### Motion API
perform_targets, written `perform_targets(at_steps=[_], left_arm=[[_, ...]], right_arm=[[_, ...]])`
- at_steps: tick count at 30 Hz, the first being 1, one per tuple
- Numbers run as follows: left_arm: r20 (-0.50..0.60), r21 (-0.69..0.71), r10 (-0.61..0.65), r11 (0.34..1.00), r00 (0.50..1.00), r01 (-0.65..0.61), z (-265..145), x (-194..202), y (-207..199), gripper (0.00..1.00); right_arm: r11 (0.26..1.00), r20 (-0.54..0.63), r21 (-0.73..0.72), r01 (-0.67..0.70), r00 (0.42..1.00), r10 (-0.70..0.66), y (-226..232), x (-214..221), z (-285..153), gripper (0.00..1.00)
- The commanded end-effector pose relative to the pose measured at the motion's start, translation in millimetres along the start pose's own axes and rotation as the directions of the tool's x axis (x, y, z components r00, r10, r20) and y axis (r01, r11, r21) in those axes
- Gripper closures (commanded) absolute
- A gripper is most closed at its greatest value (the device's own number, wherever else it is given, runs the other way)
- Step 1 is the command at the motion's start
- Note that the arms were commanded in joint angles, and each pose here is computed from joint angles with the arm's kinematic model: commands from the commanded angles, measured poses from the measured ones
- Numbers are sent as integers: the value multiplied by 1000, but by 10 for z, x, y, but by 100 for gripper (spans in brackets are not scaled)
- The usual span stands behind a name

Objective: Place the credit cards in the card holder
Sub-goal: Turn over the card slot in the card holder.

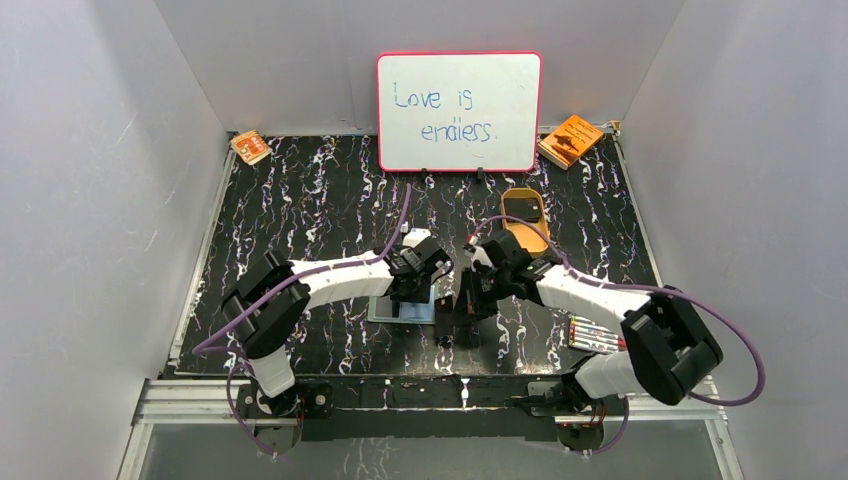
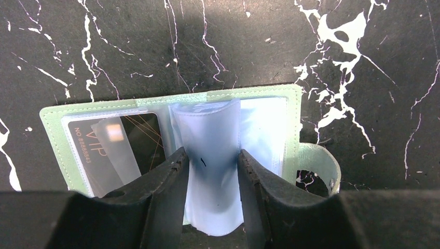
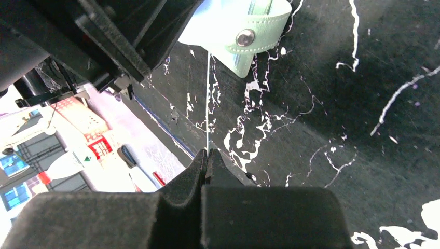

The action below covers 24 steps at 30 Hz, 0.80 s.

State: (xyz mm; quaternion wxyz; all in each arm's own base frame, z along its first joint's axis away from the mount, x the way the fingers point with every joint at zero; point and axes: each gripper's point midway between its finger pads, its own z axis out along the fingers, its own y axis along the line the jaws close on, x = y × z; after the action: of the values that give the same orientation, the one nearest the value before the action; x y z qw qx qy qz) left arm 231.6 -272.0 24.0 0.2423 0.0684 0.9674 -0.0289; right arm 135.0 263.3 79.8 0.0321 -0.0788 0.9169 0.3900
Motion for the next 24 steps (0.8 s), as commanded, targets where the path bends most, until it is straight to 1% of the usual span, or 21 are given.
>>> perform_targets(at_steps=[1, 11, 17, 19, 21, 23, 24], left_arm=[[-39, -6, -7, 1000, 999, 7, -81, 125, 90, 63], [-23, 4, -17, 1000, 1000, 17, -145, 96, 103, 61], [-16, 13, -23, 1000, 1000, 23, -178, 76, 95, 60], [-8, 20, -26, 999, 1000, 26, -209, 49, 85, 56], [6, 43, -30, 999, 1000, 30, -296, -26, 36, 47], [13, 58, -35, 998, 999, 34, -365, -76, 13, 41], [20, 59, -36, 998, 999, 35, -390, -93, 16, 39]], right_arm=[[995, -27, -100, 26, 999, -29, 180, -41, 99, 100], [994, -42, -105, 2, 999, -6, 125, -177, 333, 100], [992, -69, -126, -30, 997, 21, 100, -187, 453, 100], [989, -67, -141, -35, 997, 25, 116, -214, 481, 100], [987, -68, -158, -42, 997, 31, 157, -245, 502, 100], [985, -71, -168, -50, 997, 39, 172, -270, 524, 100], [983, -69, -176, -49, 997, 37, 189, -276, 521, 100]])
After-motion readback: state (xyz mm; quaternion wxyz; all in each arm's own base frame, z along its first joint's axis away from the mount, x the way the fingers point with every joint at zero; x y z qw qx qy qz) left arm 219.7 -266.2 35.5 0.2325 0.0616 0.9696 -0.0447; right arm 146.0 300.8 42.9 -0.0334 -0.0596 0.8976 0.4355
